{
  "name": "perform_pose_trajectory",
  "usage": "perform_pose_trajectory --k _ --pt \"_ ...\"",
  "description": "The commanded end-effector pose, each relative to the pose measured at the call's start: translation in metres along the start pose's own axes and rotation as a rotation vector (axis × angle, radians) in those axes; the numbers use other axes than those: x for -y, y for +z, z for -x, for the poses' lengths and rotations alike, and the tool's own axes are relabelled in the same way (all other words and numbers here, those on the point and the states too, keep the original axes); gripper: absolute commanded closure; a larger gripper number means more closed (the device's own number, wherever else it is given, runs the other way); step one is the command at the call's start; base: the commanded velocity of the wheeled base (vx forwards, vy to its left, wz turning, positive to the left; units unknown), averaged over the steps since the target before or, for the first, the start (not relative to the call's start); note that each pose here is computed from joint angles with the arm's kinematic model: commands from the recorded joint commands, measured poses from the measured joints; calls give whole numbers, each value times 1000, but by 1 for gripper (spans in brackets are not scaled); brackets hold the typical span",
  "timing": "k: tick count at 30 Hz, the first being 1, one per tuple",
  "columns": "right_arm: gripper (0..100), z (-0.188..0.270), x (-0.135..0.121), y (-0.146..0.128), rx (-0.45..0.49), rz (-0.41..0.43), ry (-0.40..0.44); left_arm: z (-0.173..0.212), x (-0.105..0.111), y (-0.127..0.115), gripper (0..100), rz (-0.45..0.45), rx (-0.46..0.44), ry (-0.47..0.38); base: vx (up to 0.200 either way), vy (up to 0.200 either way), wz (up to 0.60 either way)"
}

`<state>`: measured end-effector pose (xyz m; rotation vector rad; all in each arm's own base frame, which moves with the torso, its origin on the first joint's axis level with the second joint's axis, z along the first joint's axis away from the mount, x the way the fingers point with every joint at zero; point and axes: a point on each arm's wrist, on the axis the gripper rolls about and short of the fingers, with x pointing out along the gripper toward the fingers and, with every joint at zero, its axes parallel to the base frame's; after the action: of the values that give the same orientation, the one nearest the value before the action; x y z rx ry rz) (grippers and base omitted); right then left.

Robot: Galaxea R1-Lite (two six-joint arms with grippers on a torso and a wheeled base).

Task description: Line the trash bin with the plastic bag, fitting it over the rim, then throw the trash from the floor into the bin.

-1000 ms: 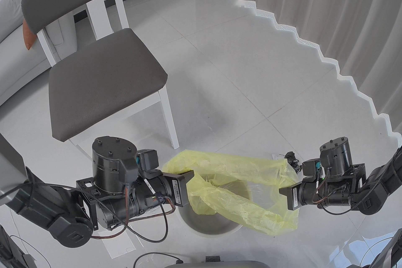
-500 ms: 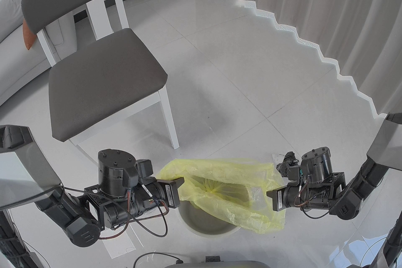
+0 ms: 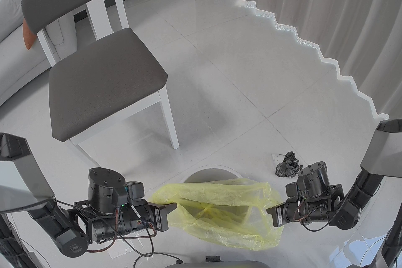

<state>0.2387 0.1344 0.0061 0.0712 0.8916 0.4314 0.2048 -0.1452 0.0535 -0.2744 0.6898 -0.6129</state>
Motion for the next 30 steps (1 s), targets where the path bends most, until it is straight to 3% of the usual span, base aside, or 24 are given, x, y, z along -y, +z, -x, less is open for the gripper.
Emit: perform_pose_trajectory --k 1,9,14,18,24,30 --pt "100 -11 -4 -5 -30 14 3 -14 -11 -9 100 17 -47 29 0 0 0" --pt "100 -52 10 21 24 -23 -26 -55 -54 -15 100 53 24 91 0 0 0" --pt "100 -58 13 40 44 -39 -35 -54 -74 -16 100 50 43 120 0 0 0" --pt "100 -47 9 41 36 -36 -31 -33 -72 -27 100 57 13 121 0 0 0" --pt "100 -40 0 16 -37 -7 -29 -15 -70 -37 100 60 1 117 0 0 0" --pt "100 -34 -2 17 -27 1 -50 9 -56 -32 100 34 49 83 0 0 0"
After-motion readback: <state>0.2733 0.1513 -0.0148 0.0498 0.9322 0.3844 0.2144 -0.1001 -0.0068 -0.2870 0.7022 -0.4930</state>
